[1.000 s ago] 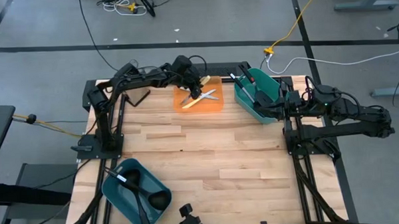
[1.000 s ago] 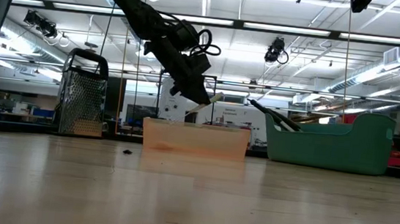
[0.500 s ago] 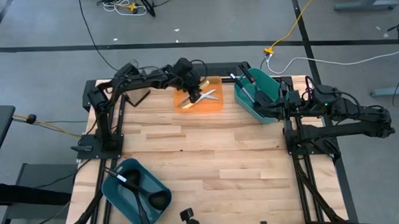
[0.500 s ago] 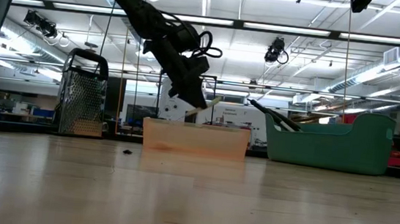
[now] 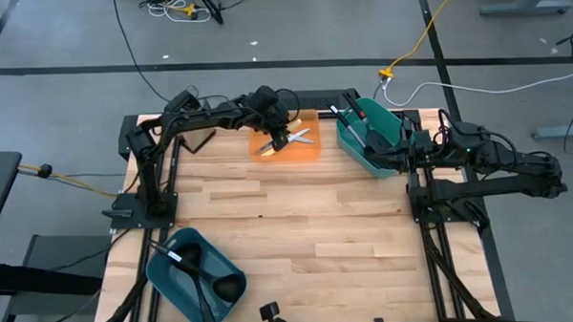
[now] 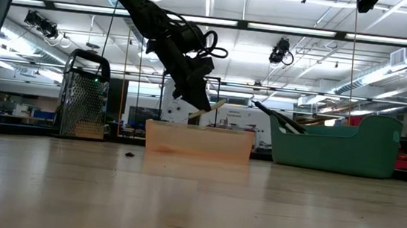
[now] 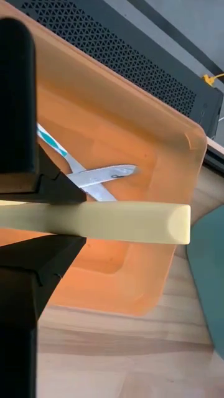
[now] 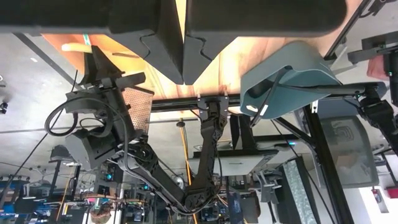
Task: Pick & Place Kitchen Items
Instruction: Put the yellow knife into the orange bin, then return to Home Position
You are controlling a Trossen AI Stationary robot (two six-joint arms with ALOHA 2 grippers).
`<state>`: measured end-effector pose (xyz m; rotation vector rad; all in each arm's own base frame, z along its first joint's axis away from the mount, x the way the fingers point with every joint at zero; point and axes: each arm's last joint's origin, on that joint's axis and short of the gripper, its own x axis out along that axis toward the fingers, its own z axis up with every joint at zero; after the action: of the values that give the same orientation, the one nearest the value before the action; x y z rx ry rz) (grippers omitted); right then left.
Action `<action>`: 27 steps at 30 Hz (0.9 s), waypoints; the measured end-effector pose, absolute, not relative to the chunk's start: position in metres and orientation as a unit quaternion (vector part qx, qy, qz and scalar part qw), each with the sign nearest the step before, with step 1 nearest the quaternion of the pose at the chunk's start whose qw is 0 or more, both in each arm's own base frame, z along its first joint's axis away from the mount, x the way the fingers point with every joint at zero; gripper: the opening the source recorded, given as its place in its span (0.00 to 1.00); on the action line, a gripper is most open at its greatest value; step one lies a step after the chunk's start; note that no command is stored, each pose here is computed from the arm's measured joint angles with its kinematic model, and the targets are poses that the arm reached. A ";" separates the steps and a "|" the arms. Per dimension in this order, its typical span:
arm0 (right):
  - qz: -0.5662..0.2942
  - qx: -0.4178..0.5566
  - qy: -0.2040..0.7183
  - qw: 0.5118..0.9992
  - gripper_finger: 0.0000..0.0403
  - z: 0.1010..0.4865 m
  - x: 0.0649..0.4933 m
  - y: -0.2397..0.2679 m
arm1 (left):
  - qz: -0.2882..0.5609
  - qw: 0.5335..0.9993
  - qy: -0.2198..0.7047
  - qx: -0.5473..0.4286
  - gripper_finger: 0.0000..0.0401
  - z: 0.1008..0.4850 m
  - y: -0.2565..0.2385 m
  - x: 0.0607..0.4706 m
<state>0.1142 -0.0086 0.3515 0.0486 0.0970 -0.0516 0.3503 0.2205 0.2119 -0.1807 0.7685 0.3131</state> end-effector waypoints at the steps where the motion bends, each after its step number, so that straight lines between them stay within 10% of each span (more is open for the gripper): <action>1: -0.026 0.024 0.049 0.998 0.02 0.351 0.114 -0.009 | 0.151 0.911 0.373 -0.089 0.19 0.212 0.220 0.350; 27: -0.026 0.024 0.049 0.998 0.02 0.351 0.114 -0.009 | 0.150 0.911 0.371 -0.096 0.34 0.212 0.218 0.352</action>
<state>0.1143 -0.0085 0.3514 0.0486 0.0974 -0.0513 0.3519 0.2178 0.2120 -0.1974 0.7652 0.3098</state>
